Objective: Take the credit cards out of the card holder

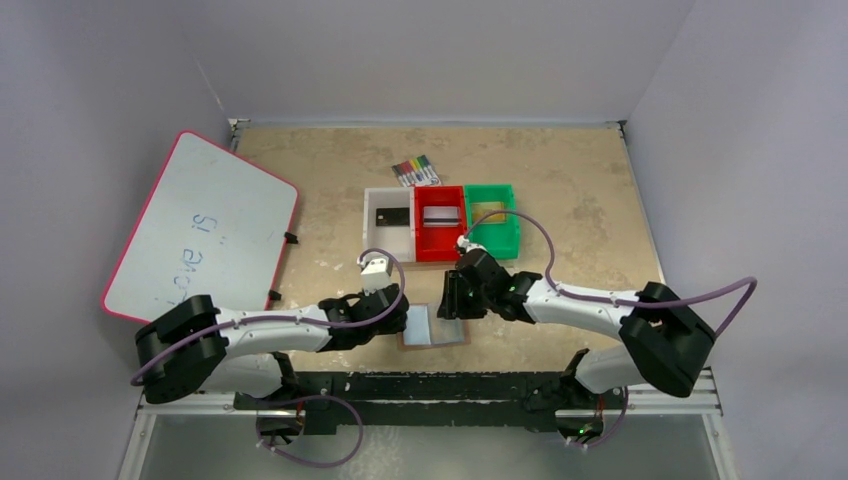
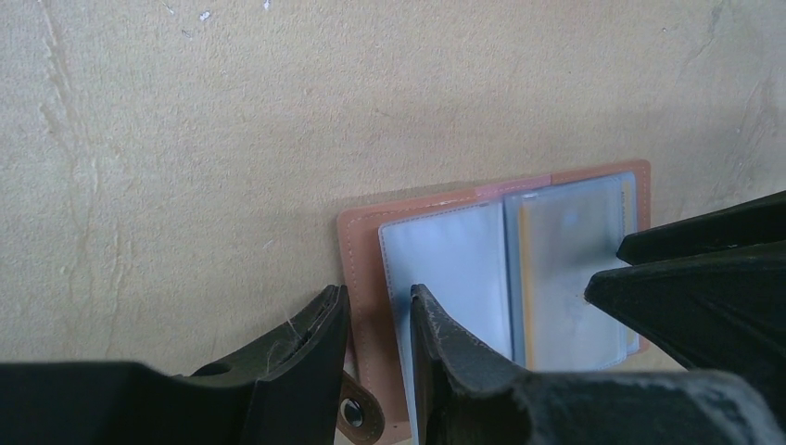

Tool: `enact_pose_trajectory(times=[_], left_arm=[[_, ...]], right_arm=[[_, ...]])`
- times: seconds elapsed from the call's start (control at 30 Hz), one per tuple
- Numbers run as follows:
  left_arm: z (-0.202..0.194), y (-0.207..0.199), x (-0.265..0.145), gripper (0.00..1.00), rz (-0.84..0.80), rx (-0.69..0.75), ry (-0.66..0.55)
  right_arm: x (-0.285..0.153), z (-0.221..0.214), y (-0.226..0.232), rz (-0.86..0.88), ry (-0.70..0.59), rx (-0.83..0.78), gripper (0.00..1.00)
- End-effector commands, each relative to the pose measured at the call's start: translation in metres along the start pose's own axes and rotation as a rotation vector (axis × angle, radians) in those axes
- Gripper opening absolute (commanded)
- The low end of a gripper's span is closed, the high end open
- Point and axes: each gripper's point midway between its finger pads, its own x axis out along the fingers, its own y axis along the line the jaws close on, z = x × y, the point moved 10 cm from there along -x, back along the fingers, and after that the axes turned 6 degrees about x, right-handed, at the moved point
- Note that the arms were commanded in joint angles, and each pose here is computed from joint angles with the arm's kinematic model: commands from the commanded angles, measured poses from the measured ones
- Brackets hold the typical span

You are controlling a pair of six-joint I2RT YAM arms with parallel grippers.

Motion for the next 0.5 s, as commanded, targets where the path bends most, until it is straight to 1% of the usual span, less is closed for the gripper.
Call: enact_pose_trajectory(times=[0.0,0.2,0.33,0.47], left_arm=[[0.008,-0.007,-0.005,0.30,-0.033,-0.032,-0.031],[0.009,-0.008,-0.005,0.30,-0.033,-0.030,-0.030],[0.009,-0.007,-0.006,0.30,-0.033,-0.032,-0.031],[0.008,-0.007,-0.005,0.30,-0.034,-0.030,-0.027]], right_arm=[[0.000,0.004,0.004,-0.031,-0.027,0.011,0.47],[0.004,0.000,0.006,-0.042,-0.005,-0.002,0.47],[0.007,-0.002,0.014,0.050,0.022,-0.006,0.45],[0.004,0.000,0.025,0.141,0.011,0.006,0.43]])
